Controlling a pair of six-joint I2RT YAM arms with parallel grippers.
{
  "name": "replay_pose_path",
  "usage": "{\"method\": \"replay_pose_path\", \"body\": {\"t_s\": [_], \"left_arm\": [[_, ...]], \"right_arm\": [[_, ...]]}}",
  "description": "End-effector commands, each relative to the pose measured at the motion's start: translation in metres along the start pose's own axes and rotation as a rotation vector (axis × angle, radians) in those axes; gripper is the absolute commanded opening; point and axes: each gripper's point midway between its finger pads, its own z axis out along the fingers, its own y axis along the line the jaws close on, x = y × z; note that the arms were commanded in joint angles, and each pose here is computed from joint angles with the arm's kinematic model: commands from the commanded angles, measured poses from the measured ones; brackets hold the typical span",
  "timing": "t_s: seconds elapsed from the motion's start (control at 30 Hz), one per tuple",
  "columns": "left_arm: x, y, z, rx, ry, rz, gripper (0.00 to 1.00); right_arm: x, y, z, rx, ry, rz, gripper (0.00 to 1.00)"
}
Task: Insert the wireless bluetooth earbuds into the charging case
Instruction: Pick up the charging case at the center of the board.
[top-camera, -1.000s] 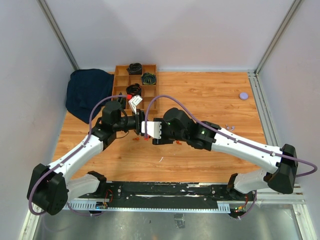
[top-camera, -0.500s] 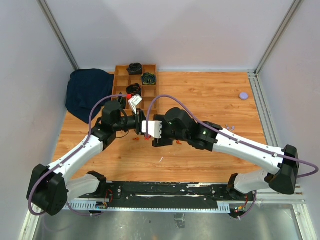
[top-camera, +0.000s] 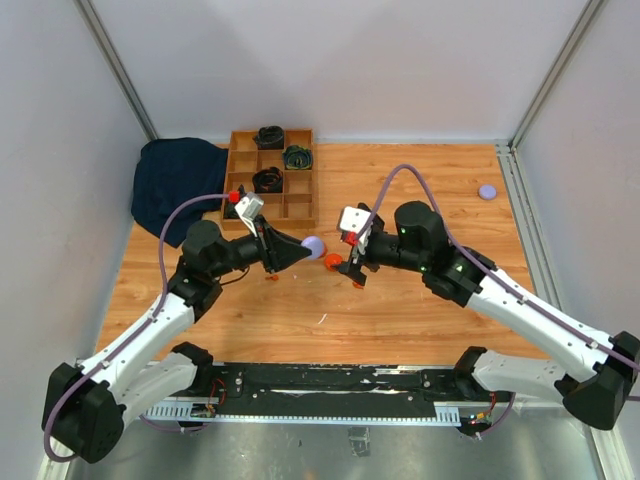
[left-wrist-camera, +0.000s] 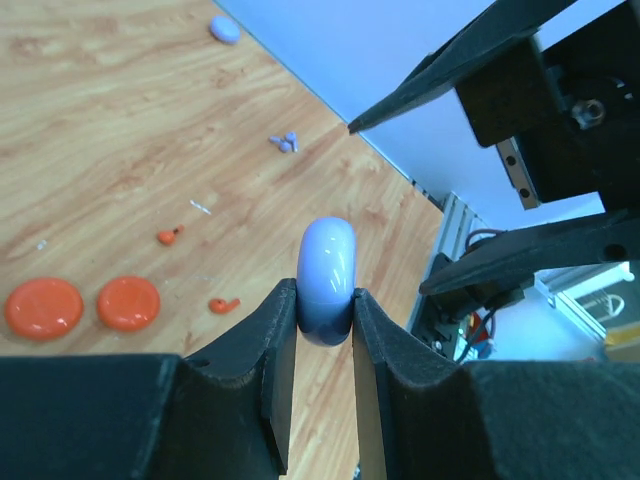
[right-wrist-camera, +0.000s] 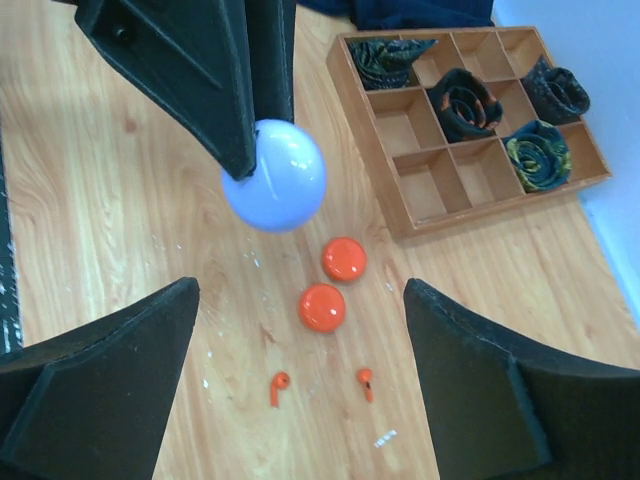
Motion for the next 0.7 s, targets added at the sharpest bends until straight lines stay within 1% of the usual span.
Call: {"method": "replay_pose_path", "body": {"t_s": [0.0, 0.07, 0.17, 0.23, 0.27, 0.37, 0.43, 0.53, 0.67], "left_arm": [[-0.025, -0.011, -0.002, 0.036, -0.129, 0.119, 0.06], [-0.028, -0.014, -0.004, 0.047, -0.154, 0.140, 0.06], [-0.032, -0.019, -0.007, 0.068, -0.193, 0.176, 0.05], [-0.035, -0.024, -0.010, 0.089, -0.225, 0.205, 0.04], [-0.036, -0.027, -0.011, 0.100, -0.240, 0.217, 0.04], [-0.042, -0.035, -0.016, 0.126, -0.297, 0.261, 0.03], [-0.043, -0.038, -0.019, 0.138, -0.321, 0.281, 0.03], [-0.043, -0.046, -0.024, 0.170, -0.351, 0.309, 0.03], [-0.044, -0.060, -0.029, 0.221, -0.392, 0.335, 0.02]], "right_arm": [[-0.021, 0.001, -0.004, -0.017, -0.193, 0.145, 0.87], [-0.022, -0.005, -0.007, 0.016, -0.241, 0.184, 0.91], [-0.018, -0.016, -0.008, 0.099, -0.287, 0.219, 0.93], [-0.017, -0.020, -0.010, 0.137, -0.338, 0.242, 0.99], [-0.016, -0.020, -0.011, 0.135, -0.344, 0.257, 0.99], [-0.016, -0.016, -0.012, 0.042, -0.348, 0.314, 0.99], [-0.022, -0.010, -0.013, -0.022, -0.399, 0.339, 0.99], [-0.029, -0.008, -0.014, -0.047, -0.465, 0.344, 1.00], [-0.040, -0.003, -0.014, -0.096, -0.528, 0.346, 0.97]]}}
